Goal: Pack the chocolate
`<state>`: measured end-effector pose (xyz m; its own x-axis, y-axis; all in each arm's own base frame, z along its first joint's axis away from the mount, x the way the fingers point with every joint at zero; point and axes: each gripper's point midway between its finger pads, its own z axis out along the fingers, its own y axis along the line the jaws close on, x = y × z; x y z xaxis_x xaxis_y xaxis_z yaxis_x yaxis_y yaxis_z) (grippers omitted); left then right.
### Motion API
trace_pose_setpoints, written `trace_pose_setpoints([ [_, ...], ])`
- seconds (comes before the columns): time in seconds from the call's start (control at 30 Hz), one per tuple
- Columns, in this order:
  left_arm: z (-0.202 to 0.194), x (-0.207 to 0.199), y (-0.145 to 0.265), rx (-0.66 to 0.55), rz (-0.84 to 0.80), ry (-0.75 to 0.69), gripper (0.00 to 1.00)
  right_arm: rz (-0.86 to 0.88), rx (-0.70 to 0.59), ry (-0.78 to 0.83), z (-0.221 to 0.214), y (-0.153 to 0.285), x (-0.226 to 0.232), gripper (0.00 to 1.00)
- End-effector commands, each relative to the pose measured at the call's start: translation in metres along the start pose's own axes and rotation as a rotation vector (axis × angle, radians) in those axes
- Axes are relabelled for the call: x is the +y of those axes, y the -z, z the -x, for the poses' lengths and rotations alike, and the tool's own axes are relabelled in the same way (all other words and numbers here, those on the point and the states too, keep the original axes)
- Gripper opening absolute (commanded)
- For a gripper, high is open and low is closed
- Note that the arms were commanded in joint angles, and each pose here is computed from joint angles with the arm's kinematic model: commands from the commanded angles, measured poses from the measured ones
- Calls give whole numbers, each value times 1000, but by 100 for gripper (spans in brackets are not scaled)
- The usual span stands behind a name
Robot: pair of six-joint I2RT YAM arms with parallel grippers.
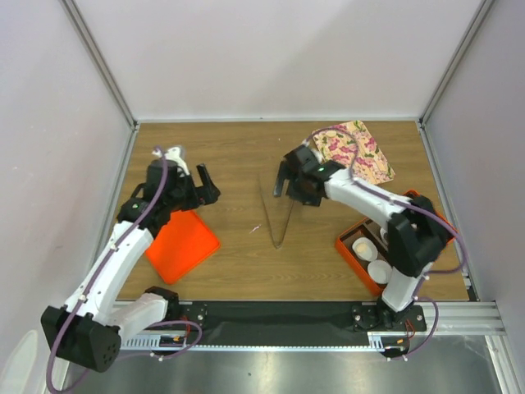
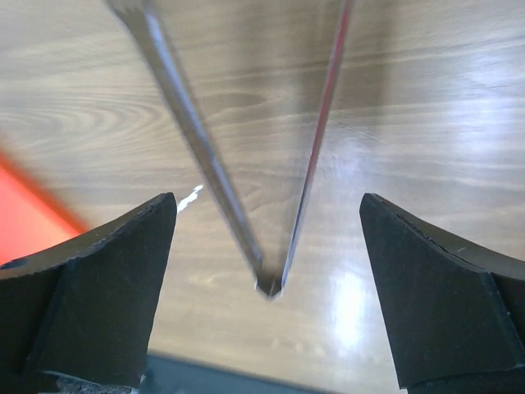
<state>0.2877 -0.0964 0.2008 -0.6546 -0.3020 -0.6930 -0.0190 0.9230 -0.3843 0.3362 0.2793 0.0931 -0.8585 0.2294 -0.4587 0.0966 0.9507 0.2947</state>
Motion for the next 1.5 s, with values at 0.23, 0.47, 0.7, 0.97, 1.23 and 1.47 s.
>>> trace_pose_setpoints([
  [0.23,-62,-96,-35,94,-50,-156,98,297,-380,-47,108,249,-65,99],
  [0.47,-121,-127,-65,185,-41,-220,98,349,-462,-26,83,305,-94,99],
  [0.7,-154,-144,-100,209,-4,-303,94,346,-522,9,79,326,-101,100],
  [0.97,-179,-144,-137,251,68,-303,89,332,-543,13,75,324,-106,99],
  [1.23,-190,-147,-163,258,100,-318,87,347,-536,16,71,320,-104,99],
  [1.47,-185,-150,-169,250,132,-335,85,374,-545,8,68,325,-101,98],
])
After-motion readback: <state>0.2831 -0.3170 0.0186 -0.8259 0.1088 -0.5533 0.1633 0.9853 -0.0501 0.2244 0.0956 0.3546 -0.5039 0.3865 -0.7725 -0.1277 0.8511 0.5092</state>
